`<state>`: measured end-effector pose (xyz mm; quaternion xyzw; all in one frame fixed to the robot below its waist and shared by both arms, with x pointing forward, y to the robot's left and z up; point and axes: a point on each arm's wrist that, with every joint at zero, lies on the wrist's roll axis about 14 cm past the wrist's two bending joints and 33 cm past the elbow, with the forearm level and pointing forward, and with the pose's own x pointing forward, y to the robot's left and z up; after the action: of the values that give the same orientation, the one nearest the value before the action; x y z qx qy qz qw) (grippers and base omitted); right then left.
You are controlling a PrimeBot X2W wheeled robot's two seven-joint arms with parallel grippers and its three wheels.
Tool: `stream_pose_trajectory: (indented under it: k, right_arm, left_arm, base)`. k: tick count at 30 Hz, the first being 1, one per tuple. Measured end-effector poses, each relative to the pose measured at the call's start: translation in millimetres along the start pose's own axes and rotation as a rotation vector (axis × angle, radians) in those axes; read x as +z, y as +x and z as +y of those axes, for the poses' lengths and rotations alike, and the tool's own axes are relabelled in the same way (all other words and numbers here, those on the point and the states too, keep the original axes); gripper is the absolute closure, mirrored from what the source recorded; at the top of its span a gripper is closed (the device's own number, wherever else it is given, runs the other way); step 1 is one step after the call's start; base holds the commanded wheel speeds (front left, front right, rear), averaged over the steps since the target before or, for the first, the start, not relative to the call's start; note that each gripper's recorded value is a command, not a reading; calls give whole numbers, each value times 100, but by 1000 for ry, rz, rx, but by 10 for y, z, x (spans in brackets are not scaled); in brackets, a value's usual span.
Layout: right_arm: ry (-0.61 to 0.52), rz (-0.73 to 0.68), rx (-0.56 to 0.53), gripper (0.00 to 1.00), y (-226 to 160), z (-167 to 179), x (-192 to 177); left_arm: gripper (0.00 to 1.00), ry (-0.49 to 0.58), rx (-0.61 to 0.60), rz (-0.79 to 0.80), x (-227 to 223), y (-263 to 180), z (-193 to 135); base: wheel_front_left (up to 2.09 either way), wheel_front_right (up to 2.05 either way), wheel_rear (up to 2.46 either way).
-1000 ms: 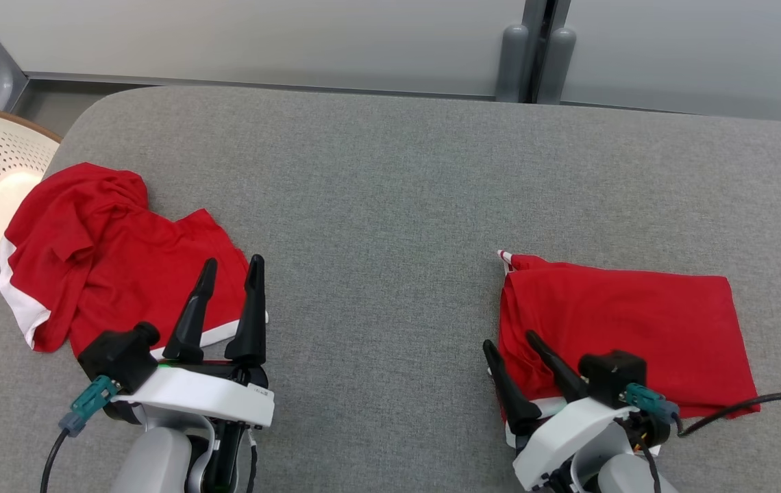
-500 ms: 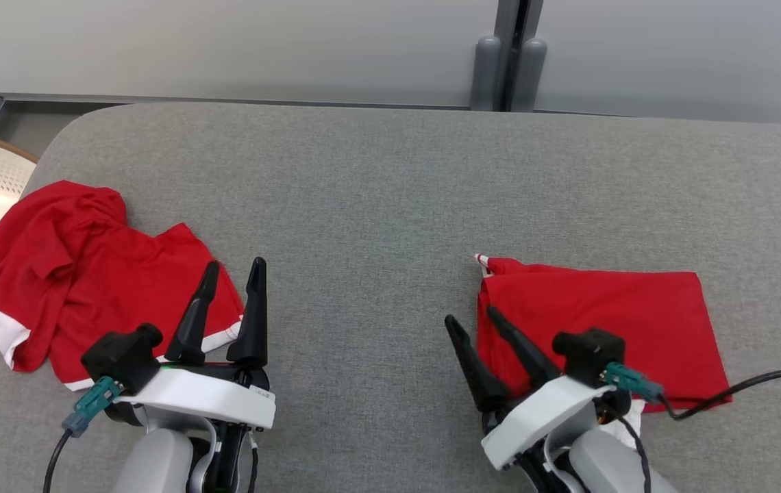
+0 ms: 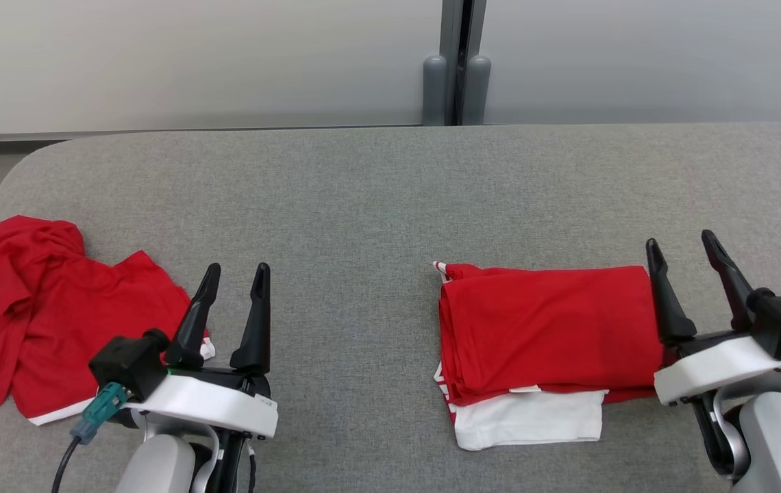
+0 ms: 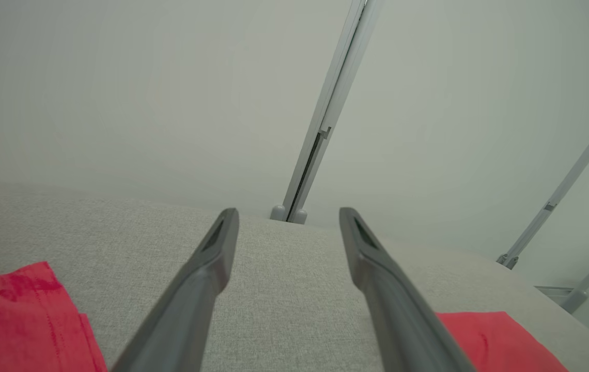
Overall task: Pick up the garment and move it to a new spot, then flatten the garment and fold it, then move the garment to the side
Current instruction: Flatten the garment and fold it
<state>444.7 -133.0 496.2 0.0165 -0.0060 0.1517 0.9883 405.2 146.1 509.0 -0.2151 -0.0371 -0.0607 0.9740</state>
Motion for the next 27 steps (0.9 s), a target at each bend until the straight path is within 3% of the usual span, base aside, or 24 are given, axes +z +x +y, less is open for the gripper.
stream_pose_trajectory:
  k: [6, 9, 23, 27]
  right_arm:
    - [-66, -16, -82, 0, -184, -181, 12]
    - [-84, -11, -93, 0, -244, -163, -21]
    - [-62, -5, -114, 0, -259, -88, -92]
    - [-32, 55, -147, 0, -290, -167, -295]
  left_arm:
    - [0, 58, 0, 10, -27, -1, 1]
    - [0, 136, -25, 19, -50, -14, -45]
    - [0, 140, 3, 46, -136, -85, 38]
    - [0, 154, -1, 61, -185, -78, 40]
  base:
    - [0, 0, 0]
    - [0, 0, 0]
    - [0, 0, 0]
    - [0, 0, 0]
